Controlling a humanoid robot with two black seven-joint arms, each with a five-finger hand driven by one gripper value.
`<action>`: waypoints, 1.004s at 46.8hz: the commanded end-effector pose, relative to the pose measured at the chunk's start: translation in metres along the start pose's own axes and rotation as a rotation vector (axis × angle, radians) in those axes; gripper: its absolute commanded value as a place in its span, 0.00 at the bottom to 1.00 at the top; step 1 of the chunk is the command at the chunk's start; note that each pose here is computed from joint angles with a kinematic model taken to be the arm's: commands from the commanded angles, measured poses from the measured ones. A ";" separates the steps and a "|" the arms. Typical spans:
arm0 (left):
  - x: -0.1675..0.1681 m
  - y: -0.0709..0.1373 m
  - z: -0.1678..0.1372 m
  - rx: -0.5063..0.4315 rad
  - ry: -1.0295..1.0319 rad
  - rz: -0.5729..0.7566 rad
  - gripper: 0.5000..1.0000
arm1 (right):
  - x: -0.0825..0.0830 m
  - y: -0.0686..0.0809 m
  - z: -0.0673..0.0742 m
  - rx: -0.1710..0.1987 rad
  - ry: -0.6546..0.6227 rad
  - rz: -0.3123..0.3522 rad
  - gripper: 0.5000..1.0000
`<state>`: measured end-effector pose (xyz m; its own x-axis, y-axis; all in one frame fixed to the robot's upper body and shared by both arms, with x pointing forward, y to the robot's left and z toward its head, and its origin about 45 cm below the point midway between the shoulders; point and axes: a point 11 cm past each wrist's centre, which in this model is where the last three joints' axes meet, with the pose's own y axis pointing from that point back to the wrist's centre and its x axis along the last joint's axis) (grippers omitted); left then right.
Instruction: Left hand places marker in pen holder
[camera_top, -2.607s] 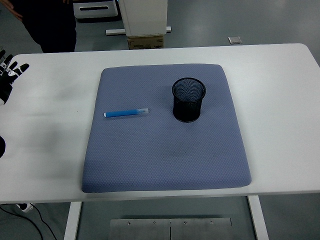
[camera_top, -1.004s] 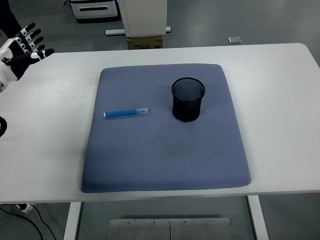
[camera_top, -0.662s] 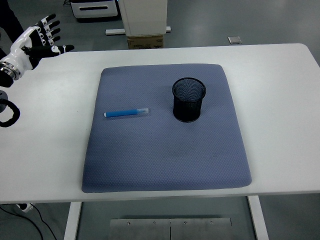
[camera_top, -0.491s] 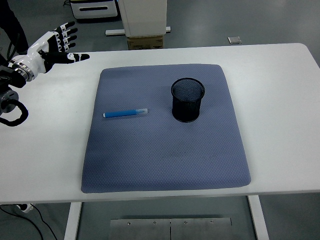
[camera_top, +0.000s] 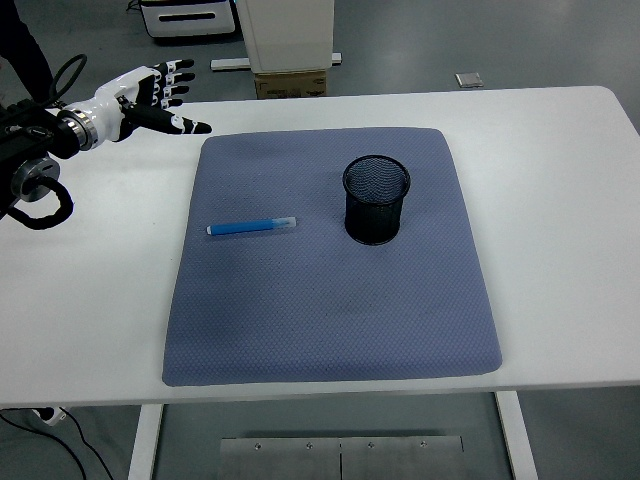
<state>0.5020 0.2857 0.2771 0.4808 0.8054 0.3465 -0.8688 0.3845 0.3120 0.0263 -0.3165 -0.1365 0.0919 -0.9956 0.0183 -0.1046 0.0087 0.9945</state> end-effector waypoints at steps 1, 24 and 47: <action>-0.020 -0.006 0.002 0.018 -0.059 -0.062 1.00 | 0.000 0.000 0.000 -0.001 0.000 -0.001 1.00; -0.073 -0.008 0.002 0.062 -0.326 -0.331 1.00 | 0.000 0.000 0.000 -0.001 0.000 -0.001 1.00; -0.066 -0.004 -0.001 0.120 -0.490 -0.372 1.00 | 0.000 0.000 0.000 -0.001 0.000 -0.001 1.00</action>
<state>0.4739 0.2322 0.2524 0.7685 0.3190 0.5547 -0.6321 0.5135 0.5804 0.0260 -0.3164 -0.1366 0.0912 -0.9957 0.0175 -0.1041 0.0079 0.9945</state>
